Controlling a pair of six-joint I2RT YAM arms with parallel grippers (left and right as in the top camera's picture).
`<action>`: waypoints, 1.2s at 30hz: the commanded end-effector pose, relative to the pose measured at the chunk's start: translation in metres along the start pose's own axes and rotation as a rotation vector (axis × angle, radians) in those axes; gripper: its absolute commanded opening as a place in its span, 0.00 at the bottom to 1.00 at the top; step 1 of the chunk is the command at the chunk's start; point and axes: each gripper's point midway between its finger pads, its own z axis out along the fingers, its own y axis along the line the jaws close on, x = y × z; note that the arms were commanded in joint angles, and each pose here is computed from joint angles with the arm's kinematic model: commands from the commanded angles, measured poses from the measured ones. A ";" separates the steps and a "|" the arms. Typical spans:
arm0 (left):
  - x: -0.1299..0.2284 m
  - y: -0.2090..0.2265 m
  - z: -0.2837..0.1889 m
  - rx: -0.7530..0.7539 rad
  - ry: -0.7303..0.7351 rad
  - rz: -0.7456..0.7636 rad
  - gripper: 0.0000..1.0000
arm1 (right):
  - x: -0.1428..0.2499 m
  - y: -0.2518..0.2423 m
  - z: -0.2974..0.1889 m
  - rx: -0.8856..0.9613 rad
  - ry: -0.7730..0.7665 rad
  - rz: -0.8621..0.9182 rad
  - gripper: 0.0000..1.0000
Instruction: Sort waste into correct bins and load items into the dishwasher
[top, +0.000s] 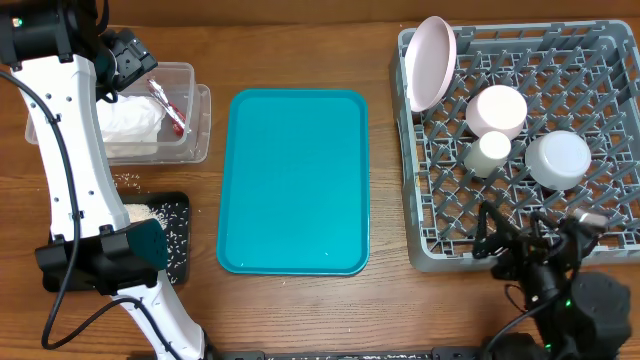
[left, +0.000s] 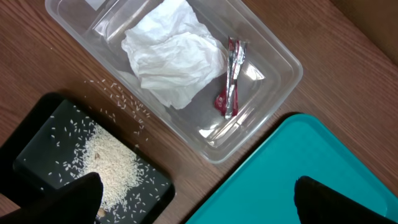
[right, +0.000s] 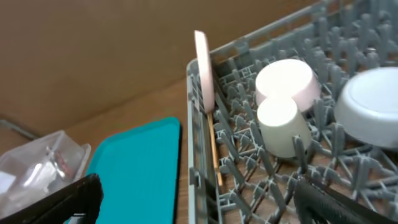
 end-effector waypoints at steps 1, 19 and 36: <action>-0.001 -0.003 -0.005 0.013 -0.013 -0.002 1.00 | 0.015 -0.006 0.006 -0.032 -0.036 -0.087 1.00; -0.001 -0.003 -0.005 0.012 -0.013 -0.002 1.00 | 0.039 -0.024 0.044 -0.100 -0.269 -0.198 1.00; -0.001 -0.003 -0.005 0.012 -0.013 -0.002 1.00 | 0.023 -0.017 0.042 -0.125 -0.428 -0.345 1.00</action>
